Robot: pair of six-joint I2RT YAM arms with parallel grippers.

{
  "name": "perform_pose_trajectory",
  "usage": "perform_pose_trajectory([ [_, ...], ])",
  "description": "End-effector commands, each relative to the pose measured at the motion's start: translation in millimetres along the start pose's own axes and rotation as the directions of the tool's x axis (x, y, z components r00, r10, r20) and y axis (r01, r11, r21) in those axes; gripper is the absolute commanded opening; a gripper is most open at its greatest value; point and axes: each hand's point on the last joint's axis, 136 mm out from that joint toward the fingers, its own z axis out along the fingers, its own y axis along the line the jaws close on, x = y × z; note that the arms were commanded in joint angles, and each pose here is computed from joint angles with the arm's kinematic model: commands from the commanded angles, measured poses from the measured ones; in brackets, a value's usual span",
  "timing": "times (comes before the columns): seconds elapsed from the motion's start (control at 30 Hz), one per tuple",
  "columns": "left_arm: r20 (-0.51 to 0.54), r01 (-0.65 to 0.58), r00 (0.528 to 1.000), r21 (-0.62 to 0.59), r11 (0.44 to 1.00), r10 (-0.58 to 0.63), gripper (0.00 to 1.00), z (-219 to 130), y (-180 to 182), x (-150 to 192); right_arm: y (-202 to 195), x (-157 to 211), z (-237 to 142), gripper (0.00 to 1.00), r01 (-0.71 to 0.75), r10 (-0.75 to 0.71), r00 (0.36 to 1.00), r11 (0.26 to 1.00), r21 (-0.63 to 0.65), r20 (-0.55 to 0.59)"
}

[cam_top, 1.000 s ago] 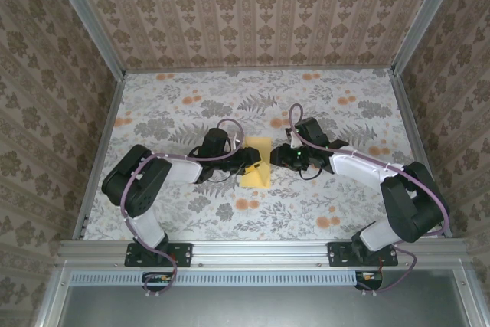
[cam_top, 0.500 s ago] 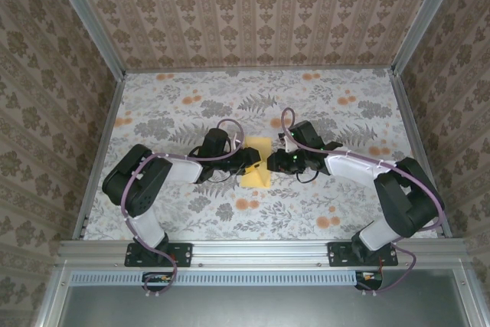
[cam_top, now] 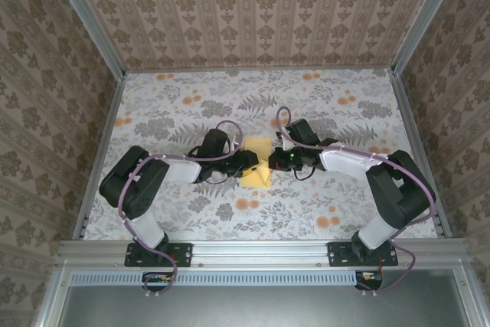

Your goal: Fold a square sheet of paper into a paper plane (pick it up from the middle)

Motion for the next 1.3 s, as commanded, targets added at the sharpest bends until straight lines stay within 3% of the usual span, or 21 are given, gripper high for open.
perform_pose_trajectory([
  [0.0, 0.014, -0.096, 0.995, -0.065, 0.993, 0.098, 0.39, -12, -7, -5, -4, -3, 5, 0.02, 0.068, -0.067, 0.997, 0.997, 0.031, -0.028],
  [0.53, -0.058, -0.212, 0.977, -0.178, 0.961, 0.205, 0.31, -3, -7, -10, -5, -5, 24, 0.02, 0.142, -0.140, 0.977, 0.990, -0.003, -0.159],
  [0.83, -0.078, -0.208, 0.977, -0.190, 0.959, 0.197, 0.25, 7, -3, -8, -11, -8, 27, 0.02, 0.141, -0.135, 0.975, 0.990, 0.023, -0.176],
  [1.27, -0.052, -0.218, 0.976, -0.205, 0.954, 0.212, 0.24, 8, -5, -17, -30, -12, 29, 0.02, 0.124, -0.104, 0.979, 0.986, 0.109, -0.174],
])
